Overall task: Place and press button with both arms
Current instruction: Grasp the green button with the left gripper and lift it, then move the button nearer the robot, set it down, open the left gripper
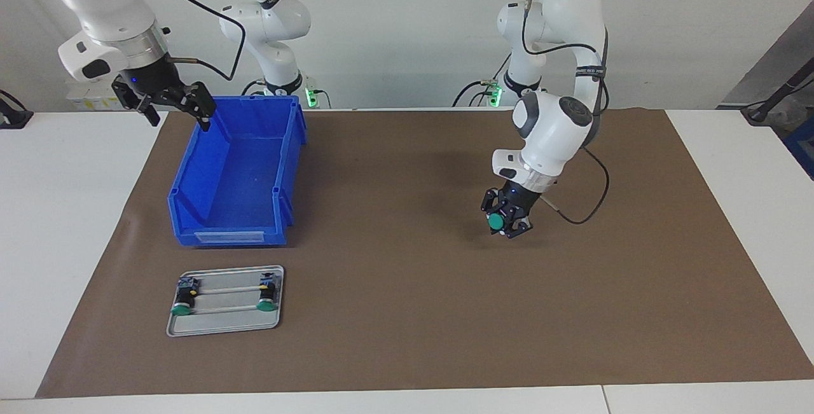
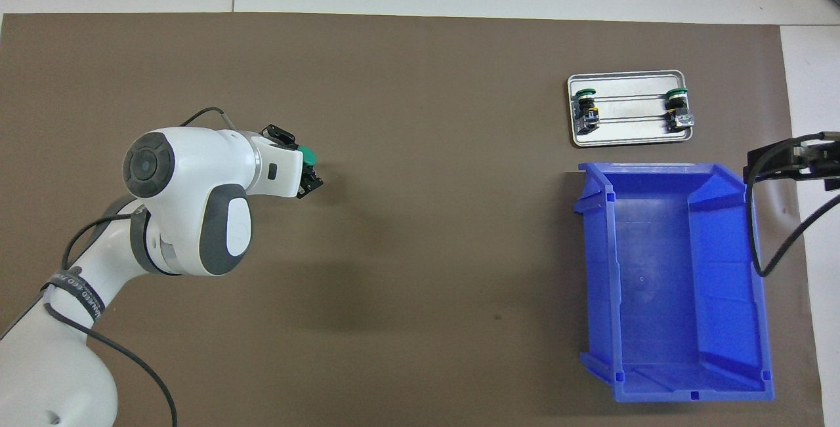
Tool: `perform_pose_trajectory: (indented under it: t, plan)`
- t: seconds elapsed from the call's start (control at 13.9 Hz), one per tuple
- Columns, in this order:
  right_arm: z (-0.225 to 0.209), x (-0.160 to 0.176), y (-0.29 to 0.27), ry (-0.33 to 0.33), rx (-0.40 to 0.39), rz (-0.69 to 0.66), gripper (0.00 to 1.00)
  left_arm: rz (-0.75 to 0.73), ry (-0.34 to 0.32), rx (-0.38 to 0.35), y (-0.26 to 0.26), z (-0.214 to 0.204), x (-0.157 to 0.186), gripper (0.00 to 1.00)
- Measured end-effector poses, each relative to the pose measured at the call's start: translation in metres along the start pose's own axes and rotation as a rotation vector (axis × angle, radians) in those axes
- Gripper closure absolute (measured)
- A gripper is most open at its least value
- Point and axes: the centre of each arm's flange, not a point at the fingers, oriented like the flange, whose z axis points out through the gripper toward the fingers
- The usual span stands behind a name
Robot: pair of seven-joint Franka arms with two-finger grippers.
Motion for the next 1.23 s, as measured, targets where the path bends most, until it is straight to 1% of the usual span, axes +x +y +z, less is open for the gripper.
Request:
perform_pose_trajectory:
  t: [0.14,0.22,0.29,0.5,0.65,0.79,1.01,1.23]
  plan:
    - [0.0,0.0,0.0,0.0,0.0,0.0,0.0,-0.002,0.017,-0.083,-0.016,-0.023,-0.006,0.94]
    - [0.0,0.0,0.0,0.0,0.0,0.0,0.0,-0.008,0.036,-0.109,-0.024,-0.033,-0.011,0.94]
    - [0.0,0.0,0.0,0.0,0.0,0.0,0.0,-0.014,0.064,-0.127,-0.032,-0.039,-0.019,0.94]
    - [0.0,0.0,0.0,0.0,0.0,0.0,0.0,0.005,0.191,-0.18,-0.045,-0.039,-0.05,0.94]
    - [0.0,0.0,0.0,0.0,0.0,0.0,0.0,0.032,0.262,-0.194,-0.045,-0.033,-0.083,0.94]
    - [0.0,0.0,0.0,0.0,0.0,0.0,0.0,0.034,0.346,-0.198,-0.036,-0.027,-0.112,0.94]
    - [0.0,0.0,0.0,0.0,0.0,0.0,0.0,0.038,0.481,-0.194,-0.005,-0.012,-0.139,0.94]
    - [0.0,0.0,0.0,0.0,0.0,0.0,0.0,0.036,0.581,-0.178,0.022,0.012,-0.159,0.94]
